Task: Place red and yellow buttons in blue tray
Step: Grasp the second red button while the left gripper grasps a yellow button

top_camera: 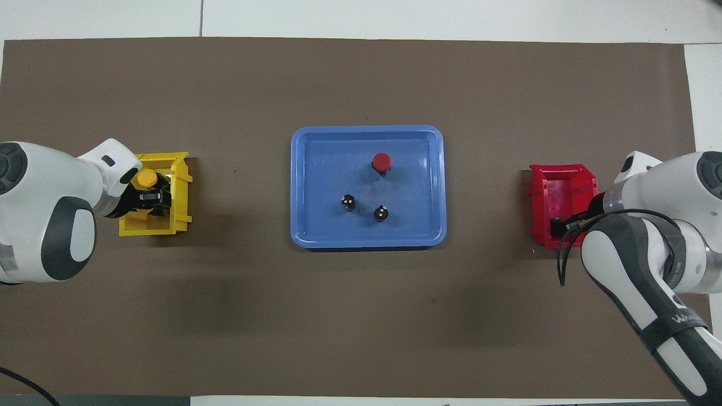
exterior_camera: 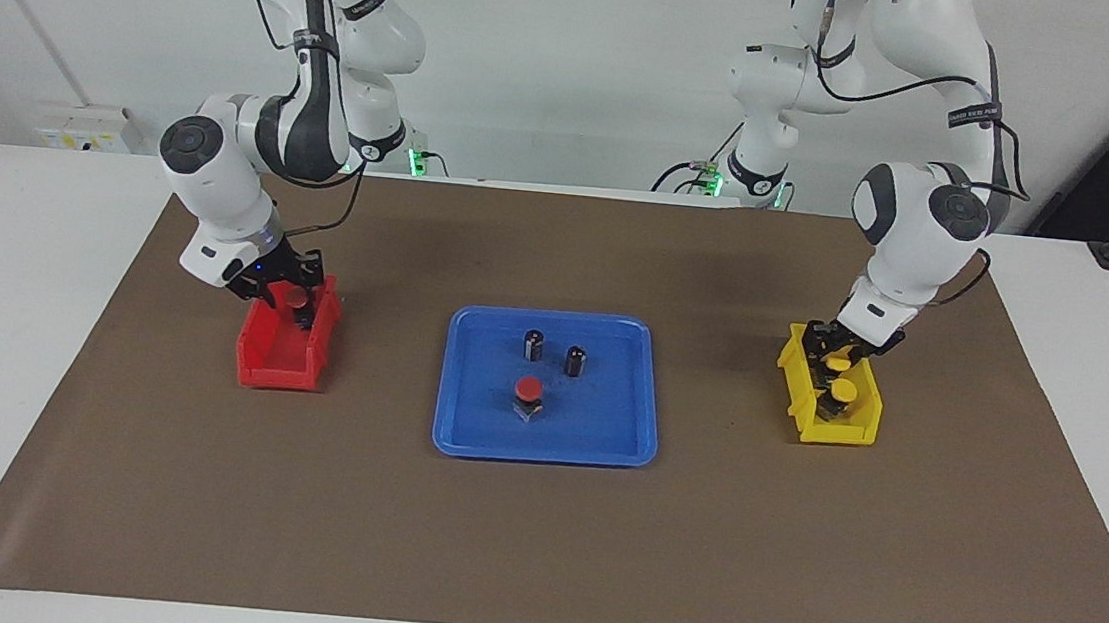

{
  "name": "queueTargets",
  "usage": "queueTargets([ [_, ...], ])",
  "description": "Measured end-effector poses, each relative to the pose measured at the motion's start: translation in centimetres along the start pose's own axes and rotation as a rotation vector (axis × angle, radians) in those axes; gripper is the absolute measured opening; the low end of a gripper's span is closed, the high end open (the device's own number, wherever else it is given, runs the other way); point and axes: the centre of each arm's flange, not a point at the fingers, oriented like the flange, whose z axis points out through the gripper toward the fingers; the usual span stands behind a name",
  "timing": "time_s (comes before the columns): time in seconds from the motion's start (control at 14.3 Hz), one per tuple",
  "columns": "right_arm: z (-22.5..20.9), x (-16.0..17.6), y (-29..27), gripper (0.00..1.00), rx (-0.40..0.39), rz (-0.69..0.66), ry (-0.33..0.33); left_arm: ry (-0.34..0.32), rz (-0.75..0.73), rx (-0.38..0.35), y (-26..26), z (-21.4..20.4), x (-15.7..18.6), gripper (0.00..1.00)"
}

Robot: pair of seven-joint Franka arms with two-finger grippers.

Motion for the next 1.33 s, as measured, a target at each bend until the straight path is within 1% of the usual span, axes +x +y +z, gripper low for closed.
queueTargets([
  [0.07, 0.0, 0.0, 0.0, 0.59, -0.001, 0.000, 0.002, 0.000, 0.002, 0.000, 0.1, 0.0, 0.0, 0.63],
  [0.14, 0.0, 0.0, 0.0, 0.53, -0.001, 0.000, 0.003, 0.000, 0.003, 0.000, 0.2, 0.0, 0.0, 0.53],
  [0.21, 0.0, 0.0, -0.1, 0.53, -0.001, -0.001, 0.003, 0.000, 0.003, 0.000, 0.2, 0.0, 0.0, 0.41],
  [0.28, 0.0, -0.1, -0.1, 0.47, -0.002, -0.001, 0.003, -0.003, 0.002, 0.000, 0.1, -0.1, 0.0, 0.41],
  [0.35, 0.0, 0.0, -0.1, 0.47, -0.002, -0.002, 0.003, -0.007, 0.002, 0.000, 0.0, -0.5, 0.2, 0.41],
  [0.42, 0.0, 0.0, -0.3, 0.41, -0.002, -0.005, 0.002, -0.023, 0.000, 0.001, -0.1, -1.3, 0.5, 0.41],
  [0.49, 0.0, 0.1, -0.5, 0.41, -0.002, -0.009, 0.002, -0.042, -0.003, 0.002, -0.3, -2.8, 1.0, 0.41],
  [0.7, -0.2, 0.3, -0.8, 0.41, -0.005, -0.015, 0.007, -0.094, -0.010, -0.001, -0.5, -9.1, 2.2, 0.41],
  [0.77, -0.5, 0.4, -0.7, 0.41, -0.006, -0.016, 0.010, -0.101, -0.028, -0.017, -0.2, -11.4, 2.3, 0.41],
  [0.84, -0.9, 0.6, -0.8, 0.41, -0.005, -0.018, 0.007, -0.089, -0.069, -0.044, 0.6, -13.6, 2.6, 0.41],
  [0.91, -1.5, 0.9, -0.9, 0.41, -0.003, -0.022, 0.002, -0.062, -0.105, -0.063, 2.4, -14.9, 2.9, 0.41],
  [0.98, -2.3, 1.3, -1.1, 0.41, -0.001, -0.027, -0.004, -0.033, -0.124, -0.078, 5.3, -15.4, 3.0, 0.41],
  [1.05, -3.2, 1.6, -1.2, 0.41, 0.001, -0.030, -0.009, -0.020, -0.127, -0.105, 8.8, -15.3, 2.8, 0.41],
  [1.19, -4.8, 2.3, -1.0, 0.41, 0.006, -0.032, -0.021, -0.016, -0.110, -0.165, 16.0, -13.5, 2.4, 0.41],
  [1.33, -6.4, 3.1, -0.8, 0.41, 0.013, -0.033, -0.035, 0.006, -0.096, -0.187, 22.0, -10.6, 2.3, 0.41],
])
